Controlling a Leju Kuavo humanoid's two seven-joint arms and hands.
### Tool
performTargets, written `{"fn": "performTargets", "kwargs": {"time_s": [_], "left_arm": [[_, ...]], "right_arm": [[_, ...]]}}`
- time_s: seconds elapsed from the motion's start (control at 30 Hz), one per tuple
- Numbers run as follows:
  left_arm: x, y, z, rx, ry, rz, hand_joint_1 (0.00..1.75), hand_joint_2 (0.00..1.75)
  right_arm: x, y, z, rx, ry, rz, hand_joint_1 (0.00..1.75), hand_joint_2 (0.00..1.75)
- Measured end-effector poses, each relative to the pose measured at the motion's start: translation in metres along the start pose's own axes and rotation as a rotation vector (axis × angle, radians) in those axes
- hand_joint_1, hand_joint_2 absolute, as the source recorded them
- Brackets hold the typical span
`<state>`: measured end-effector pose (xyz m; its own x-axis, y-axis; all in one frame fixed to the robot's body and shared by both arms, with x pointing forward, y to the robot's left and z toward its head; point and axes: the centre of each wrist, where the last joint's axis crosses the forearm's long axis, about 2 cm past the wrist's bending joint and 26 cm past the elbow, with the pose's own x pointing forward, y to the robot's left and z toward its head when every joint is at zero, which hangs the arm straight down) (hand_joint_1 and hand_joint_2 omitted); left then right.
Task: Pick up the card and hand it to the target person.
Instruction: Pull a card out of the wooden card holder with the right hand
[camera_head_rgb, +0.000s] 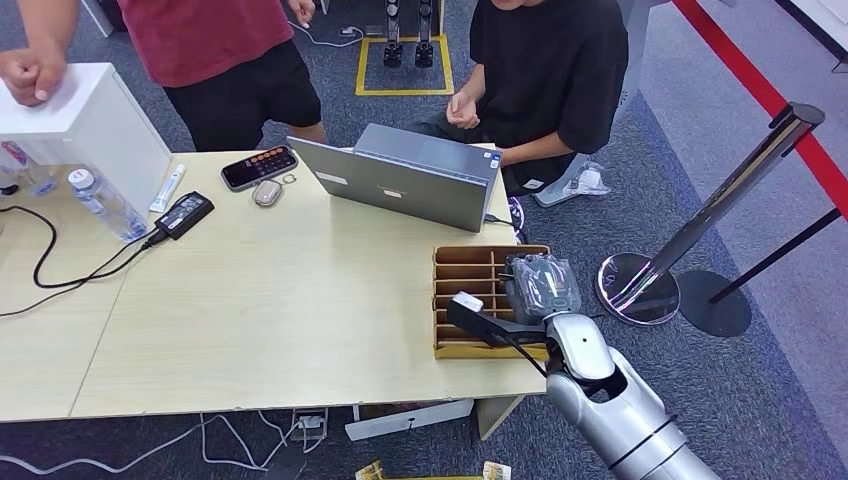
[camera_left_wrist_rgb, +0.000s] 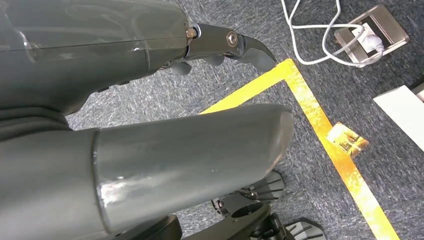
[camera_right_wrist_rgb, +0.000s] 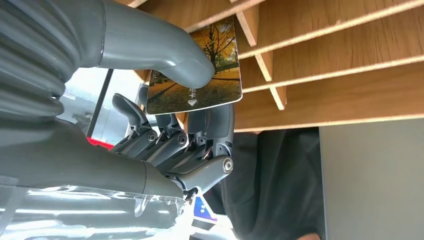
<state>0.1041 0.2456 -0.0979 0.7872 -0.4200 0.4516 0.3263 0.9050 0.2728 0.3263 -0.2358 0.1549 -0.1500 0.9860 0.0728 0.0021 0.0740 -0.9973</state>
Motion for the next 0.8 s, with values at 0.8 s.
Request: {"fn": "performTargets", "kwargs": {"time_s": [0.8], "left_arm": [[-0.004, 0.0, 0.001, 0.003, -0.006, 0.002, 0.0, 0.0]], "right_arm": [[-0.012, -0.108, -0.003, -0.298, -0.025, 0.033, 1.47, 1.75]]}}
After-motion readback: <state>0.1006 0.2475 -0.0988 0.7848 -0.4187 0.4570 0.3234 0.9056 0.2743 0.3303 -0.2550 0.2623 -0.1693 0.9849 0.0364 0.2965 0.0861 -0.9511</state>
